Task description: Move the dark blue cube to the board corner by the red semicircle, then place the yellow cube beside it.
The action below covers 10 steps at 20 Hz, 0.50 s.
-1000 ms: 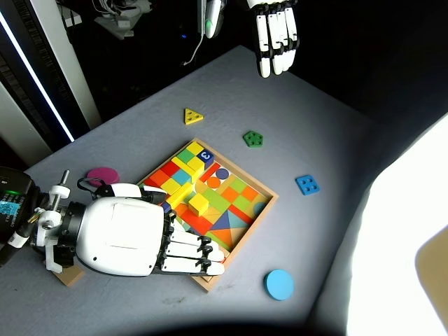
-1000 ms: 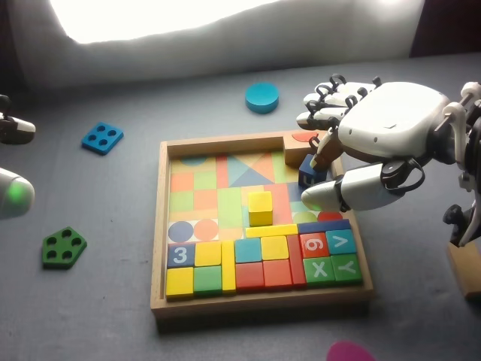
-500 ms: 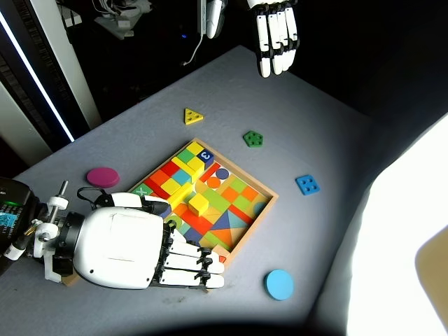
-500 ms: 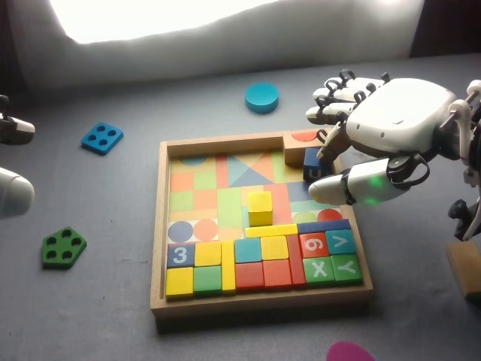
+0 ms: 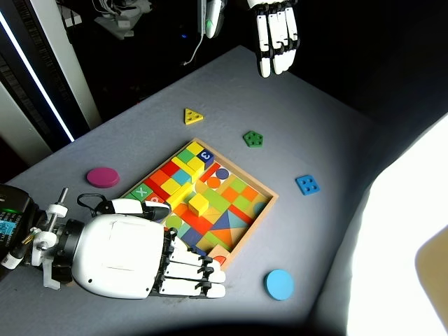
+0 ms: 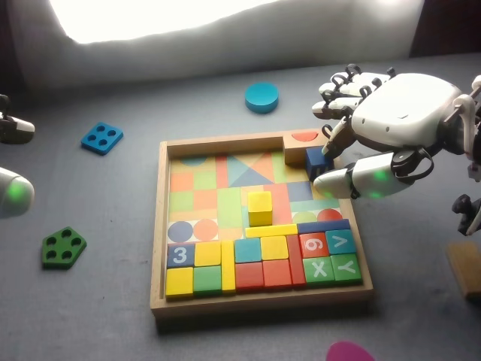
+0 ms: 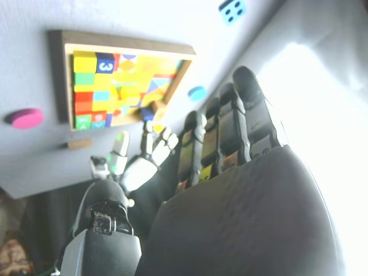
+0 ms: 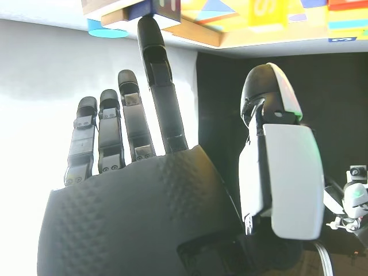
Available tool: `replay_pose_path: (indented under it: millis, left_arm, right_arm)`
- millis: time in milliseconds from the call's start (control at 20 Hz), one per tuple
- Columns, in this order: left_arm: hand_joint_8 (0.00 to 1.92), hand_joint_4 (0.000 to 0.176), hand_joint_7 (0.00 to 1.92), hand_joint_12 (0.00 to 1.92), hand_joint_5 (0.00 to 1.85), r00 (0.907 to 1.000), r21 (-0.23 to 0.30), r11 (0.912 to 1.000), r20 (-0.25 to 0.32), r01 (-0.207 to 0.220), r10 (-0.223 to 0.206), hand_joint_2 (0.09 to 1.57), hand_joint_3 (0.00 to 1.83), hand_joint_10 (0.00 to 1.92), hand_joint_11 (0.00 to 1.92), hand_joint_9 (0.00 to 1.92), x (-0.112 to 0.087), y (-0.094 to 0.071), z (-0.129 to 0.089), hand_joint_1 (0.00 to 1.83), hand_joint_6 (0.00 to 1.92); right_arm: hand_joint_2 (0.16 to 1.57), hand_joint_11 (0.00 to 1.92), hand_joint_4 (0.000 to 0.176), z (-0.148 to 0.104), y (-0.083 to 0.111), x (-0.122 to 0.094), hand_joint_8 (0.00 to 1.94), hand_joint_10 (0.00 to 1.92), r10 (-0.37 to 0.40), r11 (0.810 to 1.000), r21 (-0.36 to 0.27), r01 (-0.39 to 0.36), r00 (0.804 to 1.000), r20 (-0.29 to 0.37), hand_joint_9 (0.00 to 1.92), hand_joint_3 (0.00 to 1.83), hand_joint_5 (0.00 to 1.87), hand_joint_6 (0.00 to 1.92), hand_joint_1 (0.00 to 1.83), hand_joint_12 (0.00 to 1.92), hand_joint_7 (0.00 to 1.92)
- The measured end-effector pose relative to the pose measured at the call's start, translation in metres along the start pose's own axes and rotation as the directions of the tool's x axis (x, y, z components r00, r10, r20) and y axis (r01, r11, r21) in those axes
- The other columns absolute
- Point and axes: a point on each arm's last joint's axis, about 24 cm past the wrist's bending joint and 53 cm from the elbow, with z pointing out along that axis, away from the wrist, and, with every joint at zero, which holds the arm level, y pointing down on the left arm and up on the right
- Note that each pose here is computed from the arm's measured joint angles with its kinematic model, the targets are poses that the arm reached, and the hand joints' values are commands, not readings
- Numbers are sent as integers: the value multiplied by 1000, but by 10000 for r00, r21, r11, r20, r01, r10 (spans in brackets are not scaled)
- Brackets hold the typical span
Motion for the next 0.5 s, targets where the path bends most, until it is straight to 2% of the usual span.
replay_pose_path:
  millis: [200, 350, 500]
  left_arm:
    - [3, 37, 94, 487, 110, 10000, -24, 10000, -2, -15, 15, 1182, 1, 4, 0, 104, 0, 1, 0, 12, 1]
    - [2, 31, 95, 487, 116, 10000, -1, 10000, -12, -4, 4, 1182, 1, 1, 0, 96, 0, 0, 0, 12, 5]
    - [1, 36, 94, 482, 105, 10000, -17, 10000, 2, -14, 14, 1181, 0, 0, 0, 96, 0, 0, 0, 13, 0]
  right_arm:
    - [1143, 0, 0, 0, 4, -12, 0, 0, -1, 9999, -107, 5, 9994, 360, 0, 1, 799, 3, 0, 0, 190]
    - [1135, 0, 0, 0, 7, -21, 4, 0, 12, 9998, -211, 2, 9978, 664, 0, 0, 802, 4, 0, 0, 202]
    - [1140, 0, 0, 1, 7, -8, 0, 0, -24, 9998, -175, 29, 9995, 301, 0, 0, 808, 7, 0, 0, 191]
